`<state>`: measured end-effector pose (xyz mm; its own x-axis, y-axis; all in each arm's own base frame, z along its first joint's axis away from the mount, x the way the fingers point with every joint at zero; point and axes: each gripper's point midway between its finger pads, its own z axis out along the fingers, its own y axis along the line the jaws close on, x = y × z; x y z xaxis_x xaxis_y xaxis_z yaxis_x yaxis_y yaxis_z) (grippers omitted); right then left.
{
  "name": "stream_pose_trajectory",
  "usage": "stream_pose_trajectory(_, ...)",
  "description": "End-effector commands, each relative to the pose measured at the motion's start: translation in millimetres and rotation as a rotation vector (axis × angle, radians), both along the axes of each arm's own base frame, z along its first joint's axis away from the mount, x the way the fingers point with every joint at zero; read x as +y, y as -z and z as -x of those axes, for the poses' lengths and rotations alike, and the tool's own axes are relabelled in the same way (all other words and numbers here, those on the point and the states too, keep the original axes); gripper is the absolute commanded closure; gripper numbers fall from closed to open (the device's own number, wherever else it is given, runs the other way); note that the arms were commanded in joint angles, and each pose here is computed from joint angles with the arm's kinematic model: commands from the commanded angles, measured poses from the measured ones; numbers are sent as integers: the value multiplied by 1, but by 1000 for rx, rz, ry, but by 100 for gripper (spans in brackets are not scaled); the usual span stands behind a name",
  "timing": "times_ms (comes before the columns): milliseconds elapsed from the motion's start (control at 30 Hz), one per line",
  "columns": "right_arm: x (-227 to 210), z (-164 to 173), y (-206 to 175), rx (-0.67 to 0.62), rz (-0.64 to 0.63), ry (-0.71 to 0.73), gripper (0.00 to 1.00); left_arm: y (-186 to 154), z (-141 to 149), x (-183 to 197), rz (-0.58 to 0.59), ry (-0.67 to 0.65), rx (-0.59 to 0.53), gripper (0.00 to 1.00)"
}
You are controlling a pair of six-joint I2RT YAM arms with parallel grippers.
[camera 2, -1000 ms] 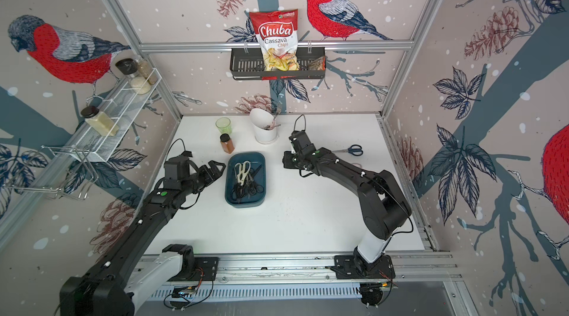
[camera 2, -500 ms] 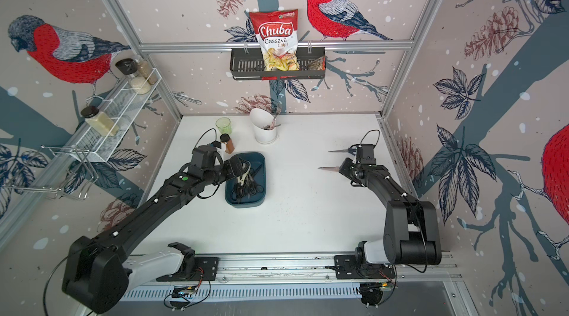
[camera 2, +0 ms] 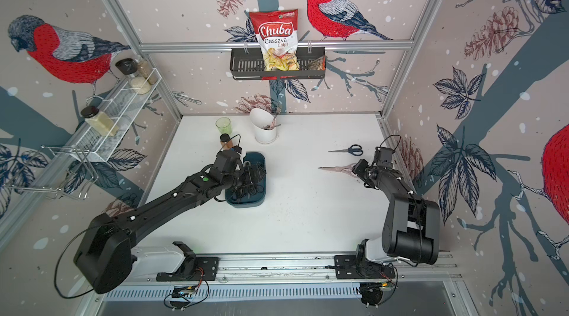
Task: Put the scissors into the storage box
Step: Move the scissors to the center of the board.
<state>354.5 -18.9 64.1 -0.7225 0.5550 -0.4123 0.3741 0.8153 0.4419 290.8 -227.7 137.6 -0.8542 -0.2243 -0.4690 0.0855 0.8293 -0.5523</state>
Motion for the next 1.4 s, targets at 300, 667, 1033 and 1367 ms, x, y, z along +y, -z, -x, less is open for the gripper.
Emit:
stream_pose_trajectory(300,2,-10,20,18,-9,-15,45,0,-1,6,-8,-41,-30,6)
stream_pose_trajectory(667,14,-18,30,35,25,-65,44,-2,-1,9,-23,-42,-37,5)
stream_pose_trajectory(1033,25,-28,0,-27,59,-94,44,-6,0,13,-32,-52,-51,5)
stream_pose_trajectory(1367,24,-47,10,-15,53,-107,44,-5,0,14,-39,-53,-50,5)
